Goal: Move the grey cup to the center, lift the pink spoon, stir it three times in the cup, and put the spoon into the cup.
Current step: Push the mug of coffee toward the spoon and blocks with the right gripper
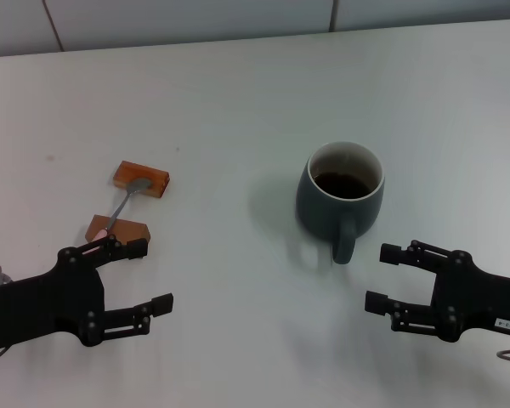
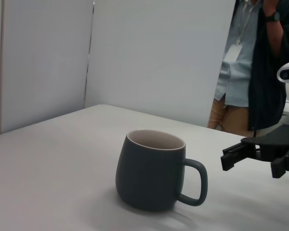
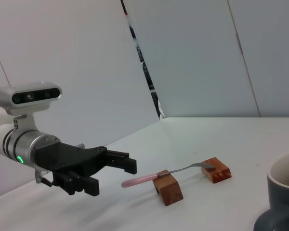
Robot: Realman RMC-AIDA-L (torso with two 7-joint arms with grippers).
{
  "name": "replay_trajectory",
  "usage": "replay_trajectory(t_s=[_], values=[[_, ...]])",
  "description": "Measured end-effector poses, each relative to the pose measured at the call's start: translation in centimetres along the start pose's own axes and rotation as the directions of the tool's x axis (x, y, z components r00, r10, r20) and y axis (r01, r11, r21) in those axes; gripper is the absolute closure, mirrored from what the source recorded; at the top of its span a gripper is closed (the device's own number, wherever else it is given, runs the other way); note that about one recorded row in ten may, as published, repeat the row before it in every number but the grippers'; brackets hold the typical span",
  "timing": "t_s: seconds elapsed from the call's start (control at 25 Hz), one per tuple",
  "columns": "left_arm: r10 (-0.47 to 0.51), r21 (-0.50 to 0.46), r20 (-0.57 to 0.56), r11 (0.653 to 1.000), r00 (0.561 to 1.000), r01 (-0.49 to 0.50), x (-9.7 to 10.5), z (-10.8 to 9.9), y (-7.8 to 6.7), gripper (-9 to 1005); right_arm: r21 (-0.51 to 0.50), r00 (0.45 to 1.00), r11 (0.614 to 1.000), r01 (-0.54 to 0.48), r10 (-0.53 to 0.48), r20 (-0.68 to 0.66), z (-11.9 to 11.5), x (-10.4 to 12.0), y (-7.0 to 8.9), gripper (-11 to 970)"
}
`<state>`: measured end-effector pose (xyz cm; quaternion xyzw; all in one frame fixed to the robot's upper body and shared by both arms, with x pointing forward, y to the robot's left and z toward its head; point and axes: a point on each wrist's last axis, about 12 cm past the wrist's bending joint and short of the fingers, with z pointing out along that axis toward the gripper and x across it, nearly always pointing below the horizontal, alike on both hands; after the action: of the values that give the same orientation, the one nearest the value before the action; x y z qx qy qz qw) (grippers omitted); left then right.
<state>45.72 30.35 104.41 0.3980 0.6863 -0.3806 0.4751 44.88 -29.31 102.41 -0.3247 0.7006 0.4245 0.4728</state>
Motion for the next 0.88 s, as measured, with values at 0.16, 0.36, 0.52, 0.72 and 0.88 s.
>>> replay_trajectory(t_s=[0.16,0.36,0.52,0.72,0.88], values=[[-0.001,-0.002,0.001,1.000,1.000,0.001,0.0,0.0,0.0,136,-0.001,1.000,1.000,-0.001,0.001,0.001,0.0,0.0,0.0,149],[-0.002,-0.002,0.001,1.000,1.000,0.002,0.1,-0.1,-0.1,137,-0.003,1.000,1.000,-0.001,0.001,0.006,0.0,0.0,0.0,175],[-0.001,-0.004,0.002,1.000,1.000,0.001,0.1,-0.2,-0.1,137,0.074,0.996,0.997,0.025,-0.031,0.088,-0.8,-0.4,-0.2,196],[0.000,-0.002,0.001,1.000,1.000,0.000,0.2,-0.2,-0.2,137,0.339,0.952,0.937,0.083,-0.175,0.252,-1.9,0.1,-0.4,223],[-0.001,-0.003,0.002,1.000,1.000,0.001,0.2,-0.2,-0.2,136,0.692,0.907,0.718,0.071,-0.335,0.256,-1.1,1.5,-1.1,347]])
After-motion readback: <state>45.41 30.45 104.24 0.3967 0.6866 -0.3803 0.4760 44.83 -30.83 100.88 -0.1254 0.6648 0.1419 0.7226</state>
